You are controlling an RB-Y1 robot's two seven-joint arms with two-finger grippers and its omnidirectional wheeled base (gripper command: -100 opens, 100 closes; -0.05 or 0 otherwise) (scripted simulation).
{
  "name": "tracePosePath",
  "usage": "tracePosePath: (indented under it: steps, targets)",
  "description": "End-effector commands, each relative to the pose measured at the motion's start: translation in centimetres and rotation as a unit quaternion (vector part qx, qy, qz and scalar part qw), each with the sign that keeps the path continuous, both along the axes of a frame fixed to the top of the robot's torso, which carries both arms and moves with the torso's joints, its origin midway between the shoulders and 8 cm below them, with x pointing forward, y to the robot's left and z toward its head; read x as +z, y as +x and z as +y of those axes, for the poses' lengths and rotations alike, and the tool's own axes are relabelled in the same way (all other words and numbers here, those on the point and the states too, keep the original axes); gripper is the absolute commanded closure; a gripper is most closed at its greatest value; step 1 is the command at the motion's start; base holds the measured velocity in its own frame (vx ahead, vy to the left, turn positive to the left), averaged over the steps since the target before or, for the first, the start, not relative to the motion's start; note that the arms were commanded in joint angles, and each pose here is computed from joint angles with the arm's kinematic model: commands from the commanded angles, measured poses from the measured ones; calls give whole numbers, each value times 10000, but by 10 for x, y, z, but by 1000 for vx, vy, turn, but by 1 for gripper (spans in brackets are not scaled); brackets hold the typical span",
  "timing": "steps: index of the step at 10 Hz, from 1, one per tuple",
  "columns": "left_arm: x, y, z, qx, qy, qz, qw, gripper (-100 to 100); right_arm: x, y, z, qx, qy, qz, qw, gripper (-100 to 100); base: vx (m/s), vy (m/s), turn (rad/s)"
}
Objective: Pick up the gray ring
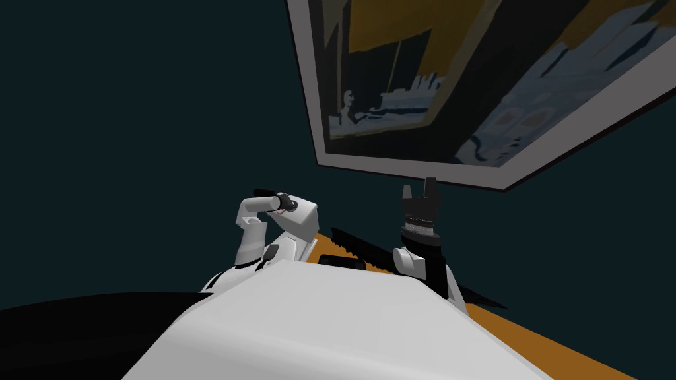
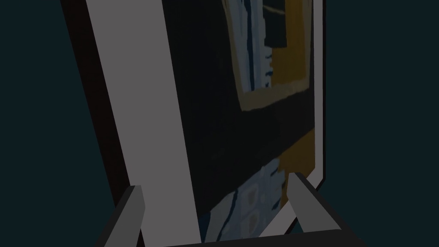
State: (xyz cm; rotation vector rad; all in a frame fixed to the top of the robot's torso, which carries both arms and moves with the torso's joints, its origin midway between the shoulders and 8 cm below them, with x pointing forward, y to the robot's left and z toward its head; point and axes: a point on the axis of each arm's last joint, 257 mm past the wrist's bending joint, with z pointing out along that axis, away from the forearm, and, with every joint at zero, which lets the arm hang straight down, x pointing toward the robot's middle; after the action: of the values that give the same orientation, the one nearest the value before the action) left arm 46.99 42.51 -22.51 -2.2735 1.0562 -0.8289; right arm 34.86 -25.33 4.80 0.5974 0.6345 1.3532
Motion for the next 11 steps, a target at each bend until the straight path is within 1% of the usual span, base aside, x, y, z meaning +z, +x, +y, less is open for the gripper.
tracePosePath:
  steps: [1, 2, 3, 4, 5, 6, 7, 9, 10, 11]
  targets:
    - [-2, -5, 4, 45, -73, 141, 9999, -100, 0, 0, 0, 0, 0, 0, 10000, 0, 13, -12, -30]
    - [3, -7, 11, 117, -156, 183, 9996, -100, 0, 0, 0, 0, 0, 0, 10000, 0, 19, -9, -50]
    - [0, -11, 10, 119, -176, 269, 9994, -100, 0, 0, 0, 0, 0, 0, 10000, 0, 17, 1, -37]
    - [5, -13, 17, 185, -257, 316, 9990, -100, 0, 0, 0, 0, 0, 0, 10000, 0, 29, 1, -72]
    - [3, -16, 17, 186, -275, 391, 9987, -100, 0, 0, 0, 0, 0, 0, 10000, 0, 23, 3, -38]
    - [7, -20, 23, 245, -360, 464, 9980, -100, 0, 0, 0, 0, 0, 0, 10000, 0, 27, -1, -60]
    - [5, -22, 23, 246, -370, 507, 9977, -100, 0, 0, 0, 0, 0, 0, 10000, 0, 23, -2, -34]
    - [12, -31, 34, 345, -531, 660, 9958, -100, 0, 0, 0, 0, 0, 0, 10000, 0, 32, 10, -70]
    - [10, -34, 34, 345, -547, 725, 9953, -100, 0, 0, 0, 0, 0, 0, 10000, 0, 31, 11, -51]
    - [12, -39, 39, 386, -628, 825, 9939, -100, 0, 0, 0, 0, 0, 0, 10000, 0, 39, 13, -58]
